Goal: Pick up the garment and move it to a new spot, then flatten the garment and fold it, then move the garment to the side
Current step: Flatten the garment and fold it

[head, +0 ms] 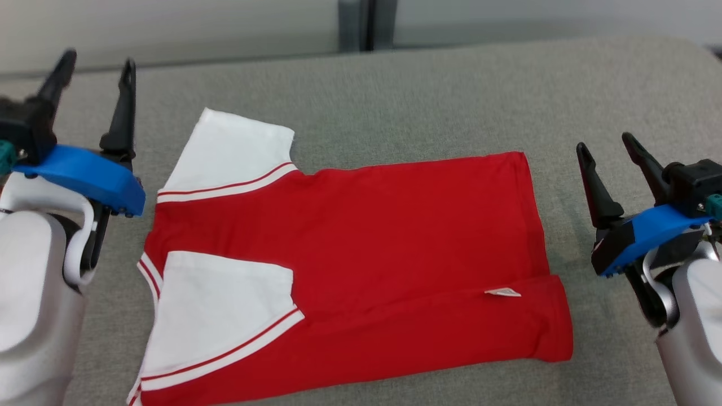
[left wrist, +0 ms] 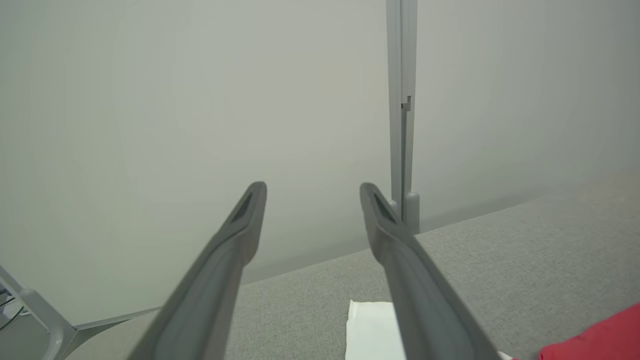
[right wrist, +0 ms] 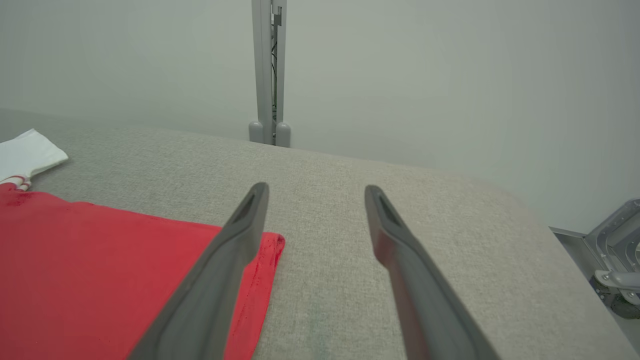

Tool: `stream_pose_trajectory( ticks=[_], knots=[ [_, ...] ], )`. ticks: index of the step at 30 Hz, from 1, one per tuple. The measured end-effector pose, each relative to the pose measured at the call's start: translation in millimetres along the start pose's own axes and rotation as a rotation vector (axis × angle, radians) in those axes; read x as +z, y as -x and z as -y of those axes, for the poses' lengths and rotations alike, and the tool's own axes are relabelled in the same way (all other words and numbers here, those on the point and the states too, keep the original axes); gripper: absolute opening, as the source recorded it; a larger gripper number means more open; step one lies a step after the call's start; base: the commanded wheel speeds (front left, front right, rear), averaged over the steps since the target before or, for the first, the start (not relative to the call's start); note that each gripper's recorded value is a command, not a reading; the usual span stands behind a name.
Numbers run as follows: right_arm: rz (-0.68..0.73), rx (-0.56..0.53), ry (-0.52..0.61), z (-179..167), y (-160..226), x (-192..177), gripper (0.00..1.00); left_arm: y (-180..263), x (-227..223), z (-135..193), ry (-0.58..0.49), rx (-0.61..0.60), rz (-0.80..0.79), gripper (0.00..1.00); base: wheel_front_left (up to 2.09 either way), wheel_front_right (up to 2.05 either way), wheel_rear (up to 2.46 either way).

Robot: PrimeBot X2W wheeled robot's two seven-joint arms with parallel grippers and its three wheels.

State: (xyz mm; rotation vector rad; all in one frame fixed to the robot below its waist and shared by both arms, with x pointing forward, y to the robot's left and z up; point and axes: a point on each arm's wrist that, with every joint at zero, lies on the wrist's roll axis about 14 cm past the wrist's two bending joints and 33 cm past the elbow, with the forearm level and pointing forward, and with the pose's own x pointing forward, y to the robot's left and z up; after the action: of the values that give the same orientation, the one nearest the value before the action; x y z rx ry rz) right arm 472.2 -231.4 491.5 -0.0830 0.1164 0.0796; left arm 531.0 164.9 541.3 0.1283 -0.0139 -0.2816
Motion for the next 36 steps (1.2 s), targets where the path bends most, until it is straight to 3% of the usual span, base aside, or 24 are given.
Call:
stream_pose_trajectory(
  ticks=[6, 13, 21, 33, 34, 35, 36],
  knots=[
    [-0.11, 0.04, 0.021, -1, -37, -34, 1.0, -61, -47, 14, -0.009, -0.081, -0.151, 1.0, 0.0, 0.0, 0.0],
    [-0.178, 0.101, 0.005, -15, -58, -59, 1.0, -91, -106, 21, -0.019, -0.12, -0.346, 1.0, 0.0, 0.0, 0.0],
    [-0.197, 0.134, -0.018, -21, -64, -65, 1.0, -85, -168, 39, -0.025, -0.189, -0.583, 1.0, 0.0, 0.0, 0.0],
    [-0.226, 0.162, -0.049, -21, -61, -70, 1.0, -80, -206, 49, 0.02, -0.214, -0.714, 1.0, 0.0, 0.0, 0.0],
    [-0.235, 0.166, -0.053, -22, -60, -72, 1.0, -80, -207, 49, 0.017, -0.215, -0.723, 0.46, 0.0, 0.0, 0.0],
    [-0.24, 0.173, -0.059, -24, -59, -72, 1.0, -81, -207, 50, 0.019, -0.217, -0.725, 0.37, 0.0, 0.0, 0.0],
    [-0.245, 0.177, -0.069, -26, -59, -72, 1.0, -80, -207, 51, 0.023, -0.221, -0.727, 0.0, 0.0, 0.0, 0.0]
  ],
)
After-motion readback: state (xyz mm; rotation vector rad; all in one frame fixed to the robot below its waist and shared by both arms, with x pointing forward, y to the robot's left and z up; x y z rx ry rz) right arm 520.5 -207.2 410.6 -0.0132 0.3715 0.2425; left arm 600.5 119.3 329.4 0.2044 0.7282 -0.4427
